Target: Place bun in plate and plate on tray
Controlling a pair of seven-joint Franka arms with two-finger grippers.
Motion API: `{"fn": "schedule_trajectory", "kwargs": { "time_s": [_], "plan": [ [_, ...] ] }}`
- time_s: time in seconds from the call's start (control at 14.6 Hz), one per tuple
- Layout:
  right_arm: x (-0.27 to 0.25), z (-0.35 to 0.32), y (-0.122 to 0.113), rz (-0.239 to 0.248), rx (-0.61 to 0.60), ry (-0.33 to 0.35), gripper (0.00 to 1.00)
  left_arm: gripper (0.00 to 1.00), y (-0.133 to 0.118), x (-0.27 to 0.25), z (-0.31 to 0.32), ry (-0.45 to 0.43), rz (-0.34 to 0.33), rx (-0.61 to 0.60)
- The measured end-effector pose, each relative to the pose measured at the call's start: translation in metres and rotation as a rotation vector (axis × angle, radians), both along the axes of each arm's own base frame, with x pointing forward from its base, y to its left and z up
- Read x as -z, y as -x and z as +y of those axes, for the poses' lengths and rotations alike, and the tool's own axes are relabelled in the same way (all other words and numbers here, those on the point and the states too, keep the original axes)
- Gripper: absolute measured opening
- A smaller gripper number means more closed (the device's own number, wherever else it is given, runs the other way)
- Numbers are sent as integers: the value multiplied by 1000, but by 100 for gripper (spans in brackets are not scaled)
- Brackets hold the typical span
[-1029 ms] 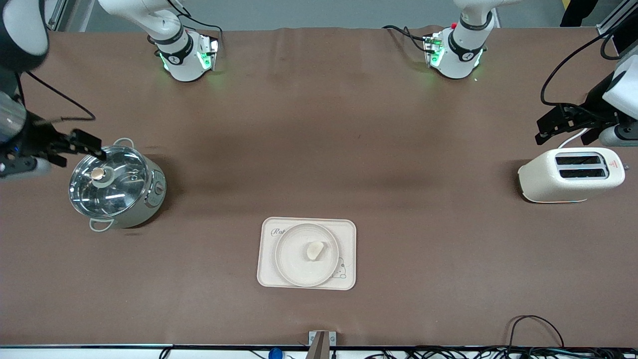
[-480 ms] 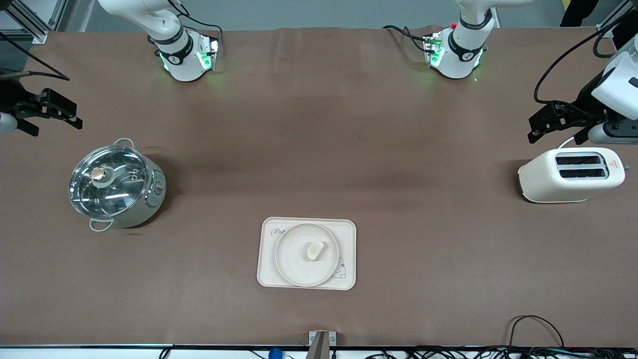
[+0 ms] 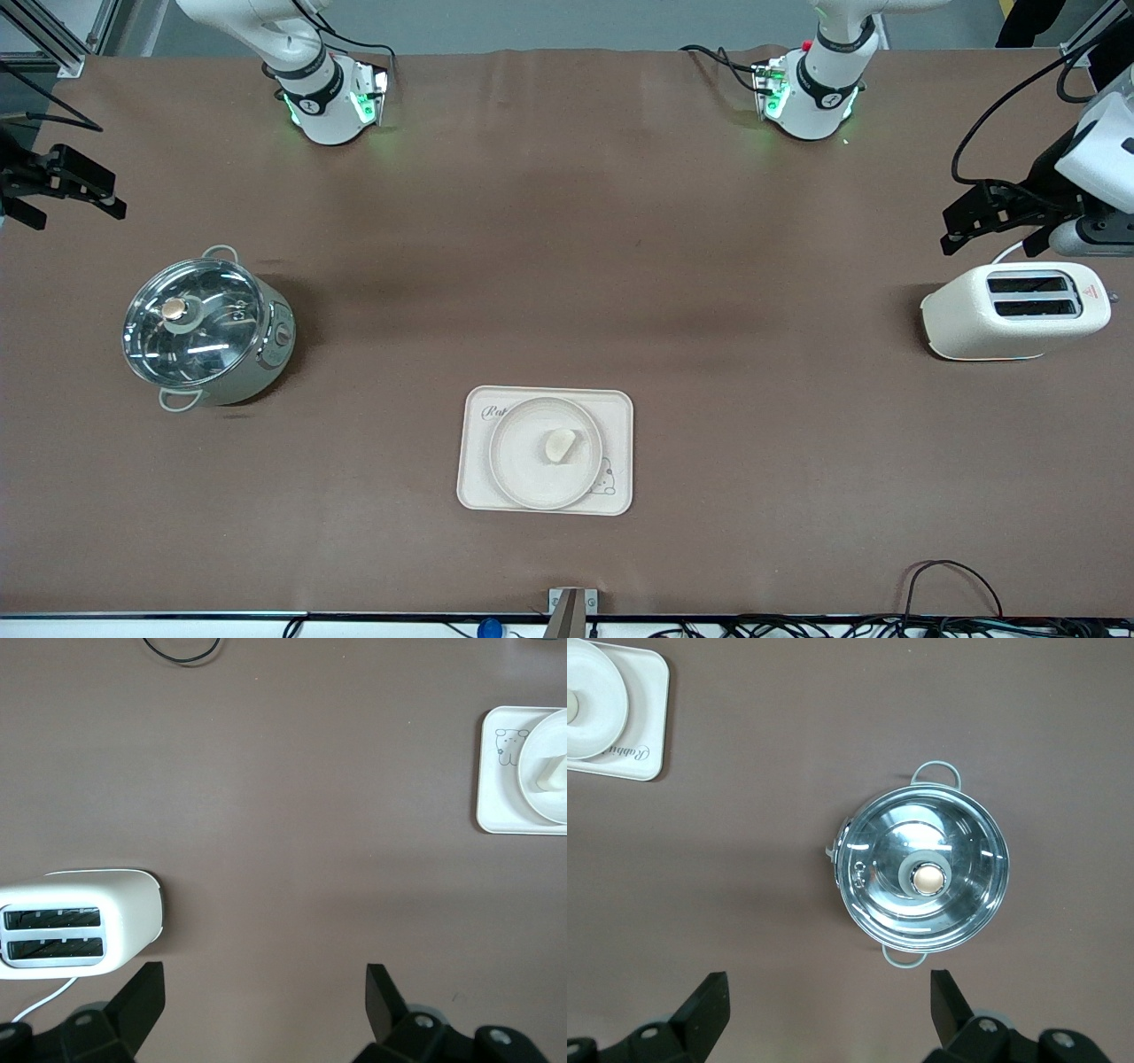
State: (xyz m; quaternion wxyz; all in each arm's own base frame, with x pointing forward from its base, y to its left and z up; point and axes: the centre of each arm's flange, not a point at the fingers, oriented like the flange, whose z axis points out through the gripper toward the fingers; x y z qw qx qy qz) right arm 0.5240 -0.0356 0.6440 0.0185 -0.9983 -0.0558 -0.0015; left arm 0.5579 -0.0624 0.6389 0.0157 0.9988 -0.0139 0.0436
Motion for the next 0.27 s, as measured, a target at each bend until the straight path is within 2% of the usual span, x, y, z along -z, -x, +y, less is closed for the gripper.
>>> {"fn": "schedule_trajectory", "kwargs": {
  "time_s": [0.27],
  "plan": [
    [-3,2,1,0,-2,1,100,100,-1,-2,4,0,-4,-8]
  ]
}}
